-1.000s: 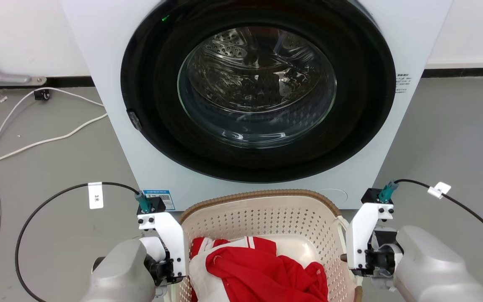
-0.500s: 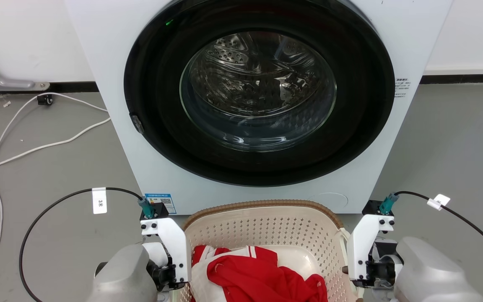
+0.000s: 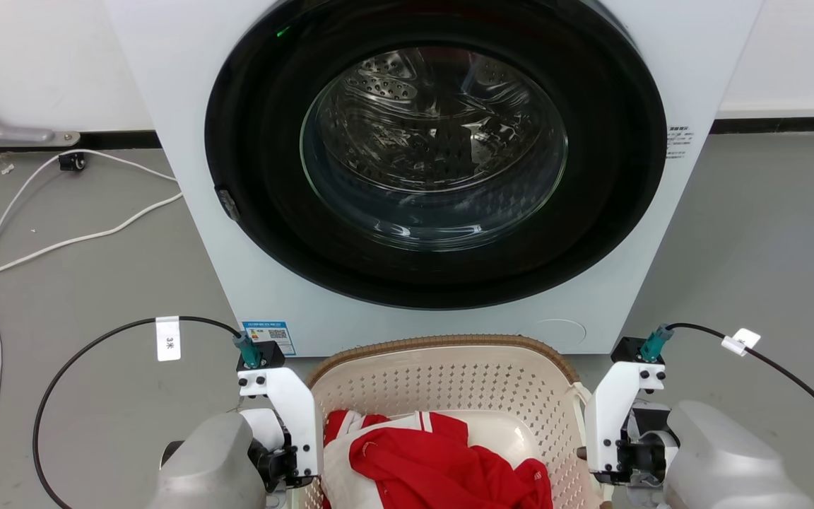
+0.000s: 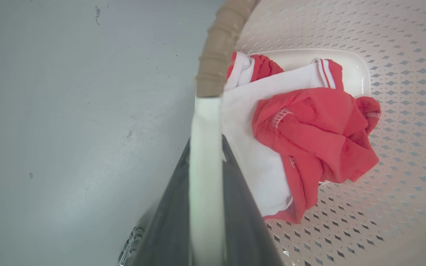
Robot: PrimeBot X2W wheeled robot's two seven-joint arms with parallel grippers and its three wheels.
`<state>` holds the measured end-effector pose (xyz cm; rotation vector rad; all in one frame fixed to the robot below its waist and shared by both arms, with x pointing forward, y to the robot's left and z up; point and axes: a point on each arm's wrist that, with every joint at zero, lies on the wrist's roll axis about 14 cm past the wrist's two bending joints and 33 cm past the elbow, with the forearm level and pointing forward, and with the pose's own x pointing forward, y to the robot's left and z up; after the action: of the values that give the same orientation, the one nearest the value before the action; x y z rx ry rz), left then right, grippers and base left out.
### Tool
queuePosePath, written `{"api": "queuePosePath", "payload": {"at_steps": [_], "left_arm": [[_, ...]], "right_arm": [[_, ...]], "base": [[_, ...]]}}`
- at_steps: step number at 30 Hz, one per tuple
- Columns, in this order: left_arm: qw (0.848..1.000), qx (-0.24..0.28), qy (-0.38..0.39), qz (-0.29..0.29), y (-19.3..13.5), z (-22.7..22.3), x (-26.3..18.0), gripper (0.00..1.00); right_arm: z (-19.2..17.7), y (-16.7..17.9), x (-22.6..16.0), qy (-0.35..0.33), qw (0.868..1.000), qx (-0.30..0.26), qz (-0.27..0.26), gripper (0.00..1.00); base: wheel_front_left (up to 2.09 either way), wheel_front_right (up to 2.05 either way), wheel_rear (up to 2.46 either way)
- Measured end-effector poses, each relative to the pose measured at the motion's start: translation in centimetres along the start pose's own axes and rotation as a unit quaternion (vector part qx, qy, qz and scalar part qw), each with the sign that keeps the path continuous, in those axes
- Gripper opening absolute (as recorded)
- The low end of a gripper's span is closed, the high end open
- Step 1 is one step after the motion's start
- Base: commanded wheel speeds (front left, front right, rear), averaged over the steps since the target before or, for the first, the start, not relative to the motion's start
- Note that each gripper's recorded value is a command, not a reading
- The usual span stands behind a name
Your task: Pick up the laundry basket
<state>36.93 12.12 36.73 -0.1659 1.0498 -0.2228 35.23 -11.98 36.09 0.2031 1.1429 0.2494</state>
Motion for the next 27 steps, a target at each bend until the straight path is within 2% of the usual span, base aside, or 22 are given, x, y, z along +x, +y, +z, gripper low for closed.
{"api": "queuePosePath", "payload": {"at_steps": [27], "left_arm": [[1.000,-0.006,0.004,-0.002,0.05,-0.40,0.25,0.00]], "right_arm": [[-0.23,-0.04,0.31,0.005,1.000,0.004,0.000,0.00]], "base": [[0.00,0.00,0.00]]}}
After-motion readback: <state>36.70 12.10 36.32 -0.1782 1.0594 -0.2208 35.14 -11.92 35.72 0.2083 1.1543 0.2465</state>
